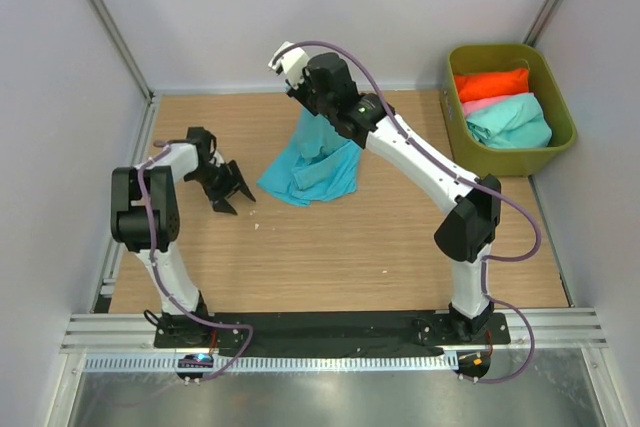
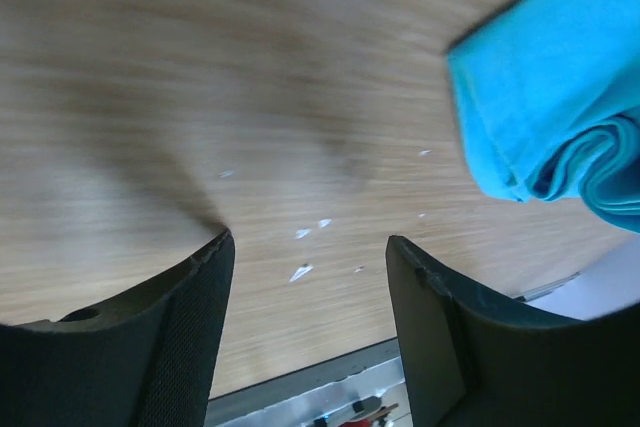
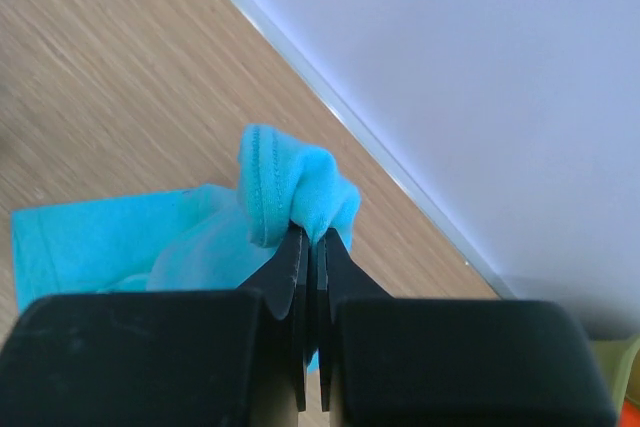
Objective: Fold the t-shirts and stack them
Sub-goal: Flatten the tshirt out
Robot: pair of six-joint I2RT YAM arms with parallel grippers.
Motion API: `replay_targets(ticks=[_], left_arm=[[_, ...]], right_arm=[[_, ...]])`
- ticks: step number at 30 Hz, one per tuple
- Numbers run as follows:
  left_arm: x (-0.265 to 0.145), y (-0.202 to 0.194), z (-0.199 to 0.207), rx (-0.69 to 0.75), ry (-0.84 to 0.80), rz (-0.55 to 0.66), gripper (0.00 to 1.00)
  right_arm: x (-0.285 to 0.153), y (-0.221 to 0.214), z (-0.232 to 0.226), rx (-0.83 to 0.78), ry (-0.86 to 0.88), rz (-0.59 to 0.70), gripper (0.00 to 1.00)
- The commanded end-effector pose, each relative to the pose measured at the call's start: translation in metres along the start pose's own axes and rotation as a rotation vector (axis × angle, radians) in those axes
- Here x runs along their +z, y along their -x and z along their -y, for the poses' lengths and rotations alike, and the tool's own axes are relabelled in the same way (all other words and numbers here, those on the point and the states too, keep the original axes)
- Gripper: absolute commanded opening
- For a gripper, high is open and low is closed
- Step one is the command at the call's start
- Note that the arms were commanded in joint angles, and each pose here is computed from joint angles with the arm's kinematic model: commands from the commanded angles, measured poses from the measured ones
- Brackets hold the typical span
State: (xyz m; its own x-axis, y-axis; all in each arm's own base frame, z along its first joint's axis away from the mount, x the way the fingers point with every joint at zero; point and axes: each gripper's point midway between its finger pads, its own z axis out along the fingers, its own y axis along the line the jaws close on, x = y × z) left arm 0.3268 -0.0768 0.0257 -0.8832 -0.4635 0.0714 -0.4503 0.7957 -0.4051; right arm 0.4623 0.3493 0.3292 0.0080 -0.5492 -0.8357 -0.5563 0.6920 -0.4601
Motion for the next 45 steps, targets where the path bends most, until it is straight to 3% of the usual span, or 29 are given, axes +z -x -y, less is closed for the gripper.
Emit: replay_targets(ticks=[1, 8, 9, 10, 12, 13, 18, 24, 29, 34, 37, 45], left_arm=[[0.019, 0.014, 0.026, 0.123, -0.031, 0.036, 0.64], [0.015, 0.075, 0.070, 0.325, 0.035, 0.172, 0.67], [0.012, 0.082, 0.071, 0.337, 0.051, 0.189, 0.68], [0.008, 0.083, 0.070, 0.344, 0.072, 0.187, 0.68], [-0.010, 0.092, 0.073, 0.364, 0.091, 0.236, 0.69], [-0.017, 0.091, 0.073, 0.356, 0.092, 0.243, 0.70], [-0.041, 0.075, 0.057, 0.270, 0.048, 0.261, 0.70], [-0.090, 0.058, 0.030, 0.168, 0.061, 0.350, 0.70], [-0.128, 0.059, -0.002, 0.088, 0.100, 0.457, 0.70], [-0.161, 0.054, -0.052, -0.079, 0.093, 0.515, 0.68], [-0.167, 0.041, -0.065, -0.102, 0.080, 0.515, 0.67], [-0.166, 0.023, -0.067, -0.106, 0.047, 0.548, 0.67]], right_arm=[[-0.013, 0.010, 0.012, -0.009, -0.031, 0.021, 0.01], [-0.012, -0.002, 0.009, -0.030, -0.034, -0.007, 0.04], [-0.012, -0.007, 0.016, -0.035, -0.077, -0.028, 0.12], [-0.012, -0.011, 0.022, -0.032, -0.117, -0.041, 0.36], [-0.016, -0.005, 0.035, -0.038, -0.186, -0.027, 0.58], [-0.018, 0.001, 0.038, -0.043, -0.185, -0.010, 0.61], [-0.024, 0.043, 0.041, -0.006, -0.137, 0.089, 0.64], [-0.015, 0.049, -0.053, 0.058, 0.358, 0.141, 0.59], [0.010, -0.001, -0.141, 0.215, 0.705, -0.027, 0.59], [0.034, -0.050, -0.185, 0.253, 0.803, -0.145, 0.55], [0.047, -0.068, -0.200, 0.257, 0.818, -0.178, 0.55], [0.061, -0.093, -0.231, 0.239, 0.851, -0.221, 0.55]])
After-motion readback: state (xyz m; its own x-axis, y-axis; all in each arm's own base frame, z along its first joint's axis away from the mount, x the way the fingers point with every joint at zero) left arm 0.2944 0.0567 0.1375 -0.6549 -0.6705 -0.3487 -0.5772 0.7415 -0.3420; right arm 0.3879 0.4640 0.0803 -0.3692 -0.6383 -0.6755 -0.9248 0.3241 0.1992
